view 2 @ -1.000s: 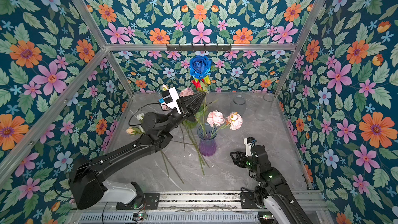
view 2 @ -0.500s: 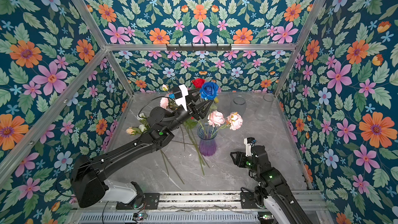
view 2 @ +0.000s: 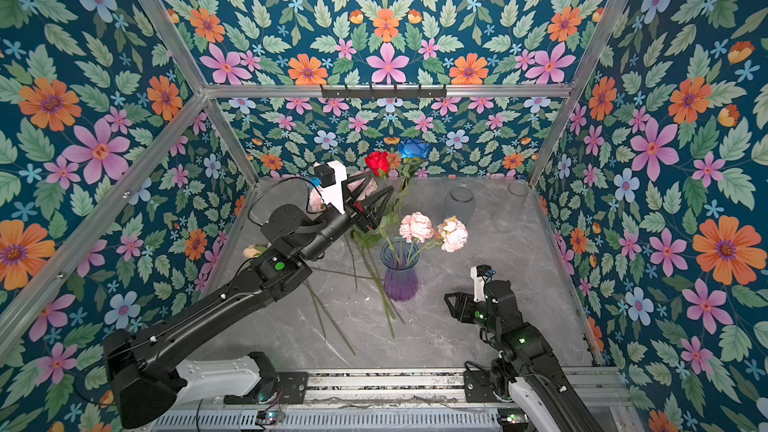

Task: Arrange the flowers into the vase
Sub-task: 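Lower the blue rose stem into the purple vase with the left gripper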

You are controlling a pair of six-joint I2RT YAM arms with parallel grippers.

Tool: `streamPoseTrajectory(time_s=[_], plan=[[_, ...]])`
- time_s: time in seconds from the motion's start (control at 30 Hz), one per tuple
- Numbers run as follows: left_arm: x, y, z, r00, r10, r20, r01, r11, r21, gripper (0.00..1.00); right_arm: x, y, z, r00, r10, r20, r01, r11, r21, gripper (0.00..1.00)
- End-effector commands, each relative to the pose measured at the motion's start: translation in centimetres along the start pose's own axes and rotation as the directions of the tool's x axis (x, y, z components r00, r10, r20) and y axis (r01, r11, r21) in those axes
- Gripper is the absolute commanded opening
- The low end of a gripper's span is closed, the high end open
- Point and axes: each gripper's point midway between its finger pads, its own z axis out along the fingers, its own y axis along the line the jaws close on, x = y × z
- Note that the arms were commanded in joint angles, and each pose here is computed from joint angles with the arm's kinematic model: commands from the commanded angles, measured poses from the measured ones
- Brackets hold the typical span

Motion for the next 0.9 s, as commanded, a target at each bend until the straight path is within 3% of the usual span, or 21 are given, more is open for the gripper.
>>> streamPoseTrajectory(time_s=[0.0, 0.1, 0.2, 0.37, 0.47, 0.67, 0.87], plan=[[0.8, 0.6, -1.7, 0.997, 0.015, -0.069, -0.018, 0.999, -0.037, 0.76, -0.2, 0.0, 0.0, 1.0, -0.005, 0.005, 0.005, 1.0, 0.002, 0.62], [2.1, 0.5, -3.8, 0.994, 0.016, -0.106, -0.019, 1.0, -0.025, 0.68, -0.1, -0.1, 0.1, 1.0, -0.003, 0.001, 0.003, 1.0, 0.005, 0.62], [5.1, 1.9, -5.1, 0.976, -0.01, -0.218, -0.011, 0.995, -0.096, 0.62, -0.1, -0.1, 0.3, 1.0, 0.0, -0.01, 0.0, 1.0, 0.012, 0.62], [11.5, 4.7, -6.5, 0.875, -0.107, -0.472, -0.02, 0.966, -0.258, 0.58, 0.1, -0.1, 0.6, 0.999, 0.002, -0.032, -0.002, 1.0, 0.01, 0.62], [14.6, 4.7, -6.7, 0.81, -0.142, -0.569, -0.016, 0.965, -0.263, 0.52, 0.0, 0.0, 0.5, 1.0, 0.001, -0.027, 0.0, 1.0, 0.008, 0.62], [18.2, 3.5, -5.6, 0.74, -0.203, -0.641, 0.07, 0.971, -0.228, 0.48, 0.0, -0.1, 0.3, 1.0, 0.001, -0.016, 0.0, 1.0, 0.008, 0.62], [20.7, 4.4, -4.8, 0.649, -0.225, -0.727, 0.018, 0.96, -0.281, 0.39, 0.0, 0.0, 0.3, 1.0, -0.001, -0.015, 0.001, 1.0, 0.004, 0.62]])
